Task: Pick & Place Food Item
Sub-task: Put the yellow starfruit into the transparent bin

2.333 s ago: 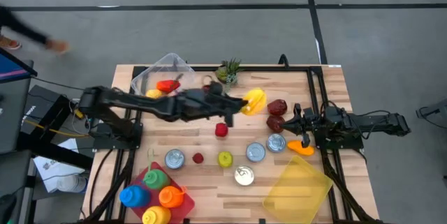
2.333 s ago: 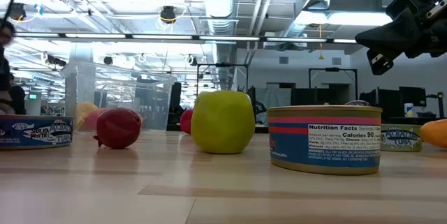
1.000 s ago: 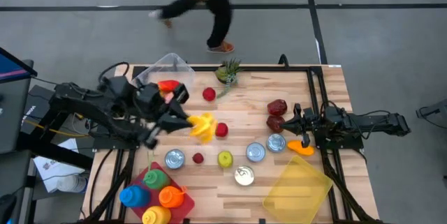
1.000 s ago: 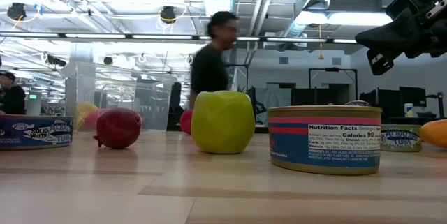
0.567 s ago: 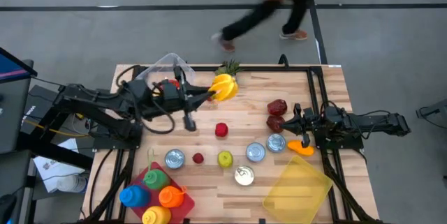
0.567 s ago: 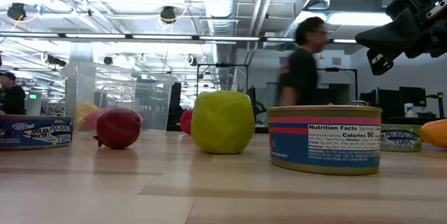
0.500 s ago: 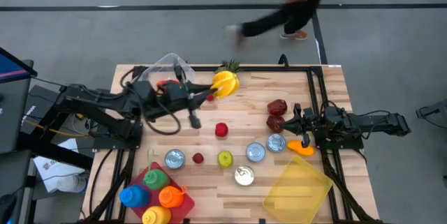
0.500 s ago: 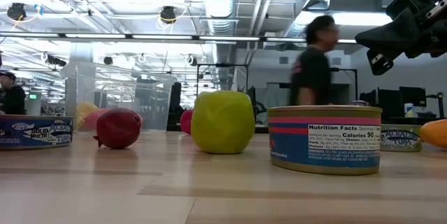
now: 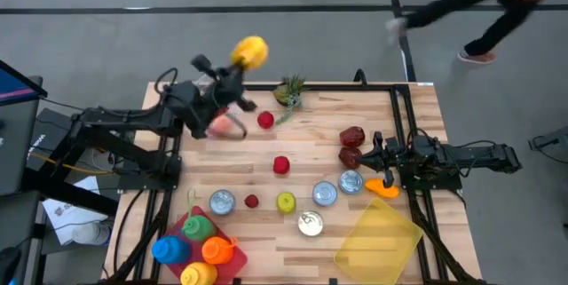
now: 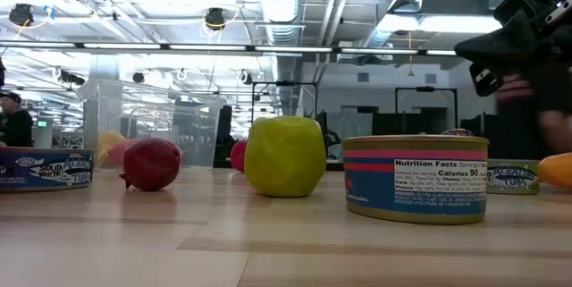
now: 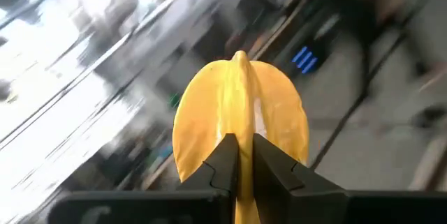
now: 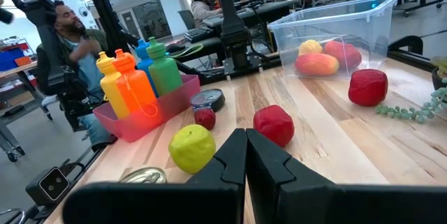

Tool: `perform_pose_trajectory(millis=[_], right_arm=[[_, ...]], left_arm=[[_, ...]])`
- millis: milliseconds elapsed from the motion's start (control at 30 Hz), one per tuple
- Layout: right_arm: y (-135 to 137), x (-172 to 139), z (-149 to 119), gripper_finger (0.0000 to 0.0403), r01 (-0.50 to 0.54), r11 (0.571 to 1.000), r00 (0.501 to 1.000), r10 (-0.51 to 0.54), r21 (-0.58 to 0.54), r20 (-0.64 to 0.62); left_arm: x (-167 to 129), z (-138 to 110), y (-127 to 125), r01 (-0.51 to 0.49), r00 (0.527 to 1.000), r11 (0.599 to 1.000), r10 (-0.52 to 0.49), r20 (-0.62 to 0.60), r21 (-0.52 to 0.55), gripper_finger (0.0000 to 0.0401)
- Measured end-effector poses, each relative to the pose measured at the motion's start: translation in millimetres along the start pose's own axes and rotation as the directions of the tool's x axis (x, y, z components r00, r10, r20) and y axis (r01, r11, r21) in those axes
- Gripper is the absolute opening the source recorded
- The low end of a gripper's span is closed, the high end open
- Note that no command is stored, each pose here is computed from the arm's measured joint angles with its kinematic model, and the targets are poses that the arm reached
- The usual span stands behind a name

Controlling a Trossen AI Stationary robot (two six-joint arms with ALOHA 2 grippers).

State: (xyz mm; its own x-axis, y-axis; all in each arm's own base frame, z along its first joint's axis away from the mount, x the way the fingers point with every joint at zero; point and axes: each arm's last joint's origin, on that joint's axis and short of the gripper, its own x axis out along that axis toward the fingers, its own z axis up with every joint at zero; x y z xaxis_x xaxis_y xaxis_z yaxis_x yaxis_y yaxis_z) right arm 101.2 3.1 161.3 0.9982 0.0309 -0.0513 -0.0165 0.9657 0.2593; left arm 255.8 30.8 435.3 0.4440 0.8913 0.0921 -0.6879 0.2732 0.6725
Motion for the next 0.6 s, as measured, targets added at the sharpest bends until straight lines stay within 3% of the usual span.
perform_pose_trajectory(millis=[133,267,400,500,600], right_arm=[[0.0,0.0,0.0,0.0,0.0,1.0,1.0,0.0,0.0,0.0],[0.0,0.0,0.1,0.0,0.0,1.0,1.0,0.0,0.0,0.001],[0.0,0.0,0.0,0.0,0.0,1.0,1.0,0.0,0.0,0.0],[0.0,0.0,0.1,0.0,0.0,1.0,1.0,0.0,0.0,0.001],[0.0,0.0,0.1,0.0,0.0,1.0,1.0,0.0,0.0,0.001]], left_arm=[[11.3,-19.6,15.3,-0.13,0.967,0.987,0.147,-0.21,0.09,0.0021],[14.2,-34.1,29.4,-0.21,0.916,0.971,0.237,-0.323,0.116,0.0021],[12.4,-43.7,39.7,-0.273,0.899,0.962,0.255,-0.355,0.0,0.0021],[8.1,-48.1,43.9,-0.324,0.898,0.932,0.249,-0.363,-0.163,0.0021],[2.8,-51.6,38.6,-0.289,0.925,0.897,0.172,-0.339,-0.333,0.0021]])
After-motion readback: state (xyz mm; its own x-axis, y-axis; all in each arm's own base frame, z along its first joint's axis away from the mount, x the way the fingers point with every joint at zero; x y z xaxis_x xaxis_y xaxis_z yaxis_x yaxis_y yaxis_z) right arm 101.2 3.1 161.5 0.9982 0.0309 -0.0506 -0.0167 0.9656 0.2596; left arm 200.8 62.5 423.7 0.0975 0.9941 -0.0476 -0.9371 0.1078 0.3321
